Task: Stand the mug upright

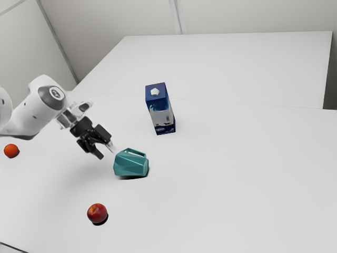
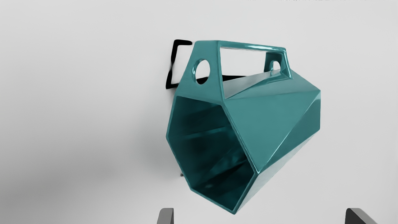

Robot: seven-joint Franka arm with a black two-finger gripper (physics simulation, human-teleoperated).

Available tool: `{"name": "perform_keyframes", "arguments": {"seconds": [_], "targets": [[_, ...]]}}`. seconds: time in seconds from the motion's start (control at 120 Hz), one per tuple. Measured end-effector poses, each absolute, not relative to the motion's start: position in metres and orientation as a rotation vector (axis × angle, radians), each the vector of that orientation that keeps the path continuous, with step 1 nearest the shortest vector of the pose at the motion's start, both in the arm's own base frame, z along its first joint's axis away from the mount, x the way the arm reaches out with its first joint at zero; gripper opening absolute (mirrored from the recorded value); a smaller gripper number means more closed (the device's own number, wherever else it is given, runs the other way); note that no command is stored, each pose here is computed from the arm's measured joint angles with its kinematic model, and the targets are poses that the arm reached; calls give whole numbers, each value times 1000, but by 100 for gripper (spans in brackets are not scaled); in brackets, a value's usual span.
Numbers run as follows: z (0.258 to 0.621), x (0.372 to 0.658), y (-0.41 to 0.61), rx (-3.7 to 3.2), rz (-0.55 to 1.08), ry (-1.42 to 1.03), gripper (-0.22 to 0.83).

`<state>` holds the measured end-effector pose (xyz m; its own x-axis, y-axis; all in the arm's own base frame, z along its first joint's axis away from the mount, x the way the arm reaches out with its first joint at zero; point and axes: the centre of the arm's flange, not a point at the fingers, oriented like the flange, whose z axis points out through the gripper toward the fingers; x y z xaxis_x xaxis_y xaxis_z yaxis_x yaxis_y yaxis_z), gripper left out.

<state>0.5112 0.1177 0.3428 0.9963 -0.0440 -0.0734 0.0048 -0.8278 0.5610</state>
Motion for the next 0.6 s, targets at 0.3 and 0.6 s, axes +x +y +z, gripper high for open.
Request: {"name": "perform_keyframes", "arguments": {"seconds": [0.3,0.6], "targets": [[307,514,124,2413,-64,3,62],[289,516,117,2296,24,30,53]]}}
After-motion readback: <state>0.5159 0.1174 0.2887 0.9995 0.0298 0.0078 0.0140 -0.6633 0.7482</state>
